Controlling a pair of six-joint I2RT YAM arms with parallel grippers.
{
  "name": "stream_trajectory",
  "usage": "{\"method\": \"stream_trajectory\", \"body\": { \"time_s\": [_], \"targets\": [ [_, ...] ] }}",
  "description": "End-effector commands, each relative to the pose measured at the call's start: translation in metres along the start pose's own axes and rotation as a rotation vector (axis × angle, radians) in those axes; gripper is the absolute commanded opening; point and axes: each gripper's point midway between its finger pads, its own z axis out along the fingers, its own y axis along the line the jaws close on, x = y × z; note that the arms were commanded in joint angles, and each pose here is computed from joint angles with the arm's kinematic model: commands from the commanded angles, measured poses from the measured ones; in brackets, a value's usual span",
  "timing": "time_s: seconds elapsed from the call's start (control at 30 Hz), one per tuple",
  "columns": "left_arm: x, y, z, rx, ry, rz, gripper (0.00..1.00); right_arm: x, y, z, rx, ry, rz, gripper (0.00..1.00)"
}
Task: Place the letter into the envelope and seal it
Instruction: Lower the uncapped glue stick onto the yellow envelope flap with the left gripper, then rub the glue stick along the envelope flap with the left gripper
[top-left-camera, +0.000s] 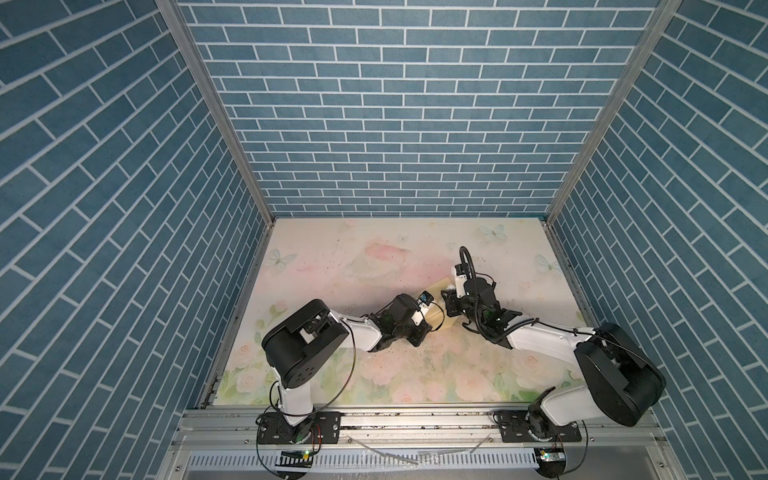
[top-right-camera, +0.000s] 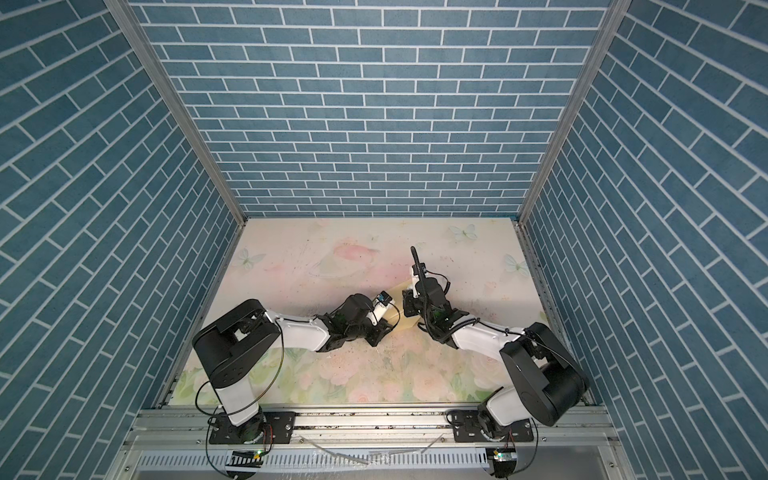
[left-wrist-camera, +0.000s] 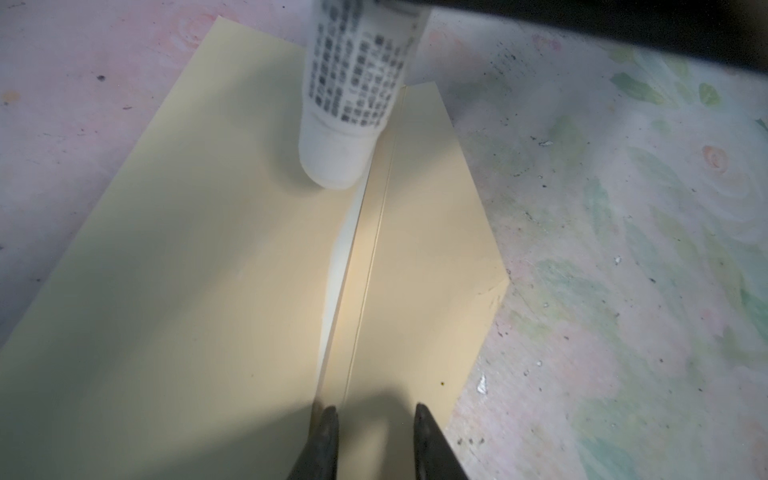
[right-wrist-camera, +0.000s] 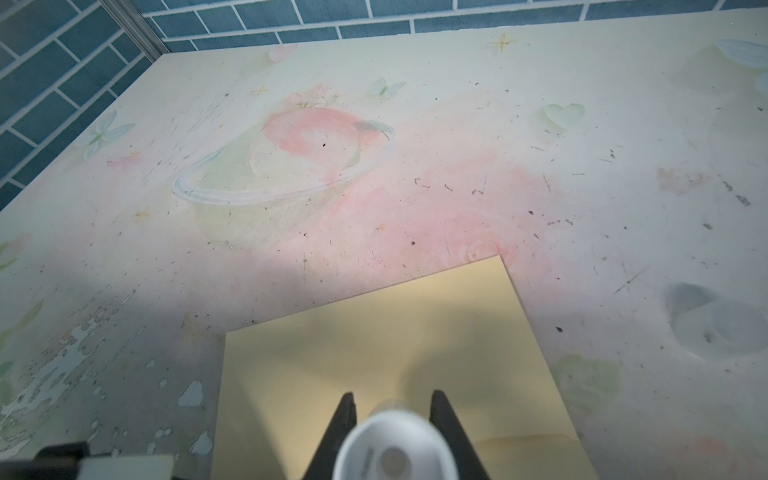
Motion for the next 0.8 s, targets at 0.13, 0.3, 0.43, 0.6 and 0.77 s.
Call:
{"method": "stream_trajectory", "body": {
  "time_s": [0.13,0.3,0.43,0.6,0.77],
  "targets": [
    [-0.007,-0.002,-0.006,0.028,-0.058,-0.052,0.30,-0.031,0.020,0.013,-0.082,-0.068,0.048,0.00],
    [-0.020,0.002,-0.018,0.046,-0.149,-0.112,0.26,-0.028,0.022,0.019,-0.091,-0.051,0.041,0.00],
    [-0.029,0.008,-0.028,0.017,-0.199,-0.129,0.21,-0.026,0.024,0.023,-0.097,-0.042,0.031,0.00],
    [-0.030,0.019,-0.031,-0.021,-0.207,-0.171,0.17,-0.020,0.026,0.026,-0.103,-0.023,0.018,0.00],
    [-0.026,0.032,-0.028,-0.043,-0.199,-0.244,0.12,-0.016,0.030,0.028,-0.108,-0.008,-0.005,0.00]
  ]
}}
